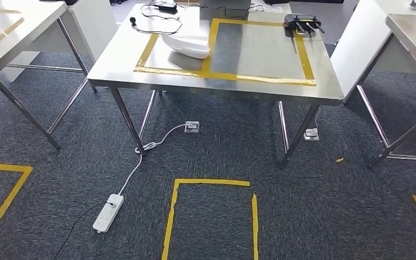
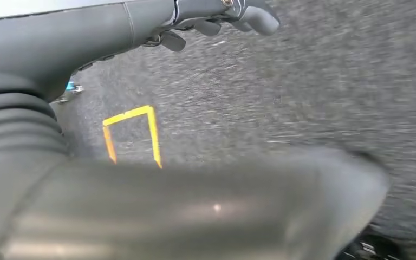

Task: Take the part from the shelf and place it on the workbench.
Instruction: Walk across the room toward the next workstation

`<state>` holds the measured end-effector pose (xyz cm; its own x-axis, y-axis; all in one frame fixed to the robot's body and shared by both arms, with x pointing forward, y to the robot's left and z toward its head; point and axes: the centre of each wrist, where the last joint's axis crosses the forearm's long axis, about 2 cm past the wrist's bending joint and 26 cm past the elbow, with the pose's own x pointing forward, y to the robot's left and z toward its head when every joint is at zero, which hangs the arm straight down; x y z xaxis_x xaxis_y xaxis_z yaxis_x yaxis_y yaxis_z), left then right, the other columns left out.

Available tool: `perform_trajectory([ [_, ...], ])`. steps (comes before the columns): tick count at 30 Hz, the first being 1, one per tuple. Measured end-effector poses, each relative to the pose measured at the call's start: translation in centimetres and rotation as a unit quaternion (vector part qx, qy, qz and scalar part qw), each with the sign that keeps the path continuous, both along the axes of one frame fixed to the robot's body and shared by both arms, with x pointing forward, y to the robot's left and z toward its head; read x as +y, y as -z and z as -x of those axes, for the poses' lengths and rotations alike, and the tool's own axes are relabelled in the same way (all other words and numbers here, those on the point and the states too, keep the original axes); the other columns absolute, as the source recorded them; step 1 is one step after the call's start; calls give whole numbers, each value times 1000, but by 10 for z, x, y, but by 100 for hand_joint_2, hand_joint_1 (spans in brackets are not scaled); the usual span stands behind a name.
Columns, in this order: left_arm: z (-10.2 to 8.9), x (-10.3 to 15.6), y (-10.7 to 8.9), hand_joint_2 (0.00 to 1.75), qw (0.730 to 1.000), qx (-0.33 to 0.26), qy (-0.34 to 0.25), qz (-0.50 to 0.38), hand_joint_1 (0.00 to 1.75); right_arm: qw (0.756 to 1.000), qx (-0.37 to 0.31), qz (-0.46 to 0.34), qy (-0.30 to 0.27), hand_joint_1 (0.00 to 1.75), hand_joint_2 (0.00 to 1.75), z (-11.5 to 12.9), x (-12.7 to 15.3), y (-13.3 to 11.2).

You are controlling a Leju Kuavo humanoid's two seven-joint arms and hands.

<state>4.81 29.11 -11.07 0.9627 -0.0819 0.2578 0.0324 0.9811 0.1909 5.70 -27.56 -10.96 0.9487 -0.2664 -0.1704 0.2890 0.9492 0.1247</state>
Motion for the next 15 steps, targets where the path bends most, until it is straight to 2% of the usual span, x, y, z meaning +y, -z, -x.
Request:
perform_trajectory([
  [4,-4,-1,-1,175,1000,22,7,1,0,1000,6,2,-2,0,175,14,0,2],
  [8,-25,1,-5,175,1000,-15,1,12,0,1000,20,10,-15,0,175,56,0,5],
  [12,-46,2,-11,0,998,-59,-6,29,0,997,59,13,-41,0,175,96,-3,5],
  [15,-39,3,-10,0,997,-62,-14,47,0,995,78,15,-66,0,175,104,-7,4],
])
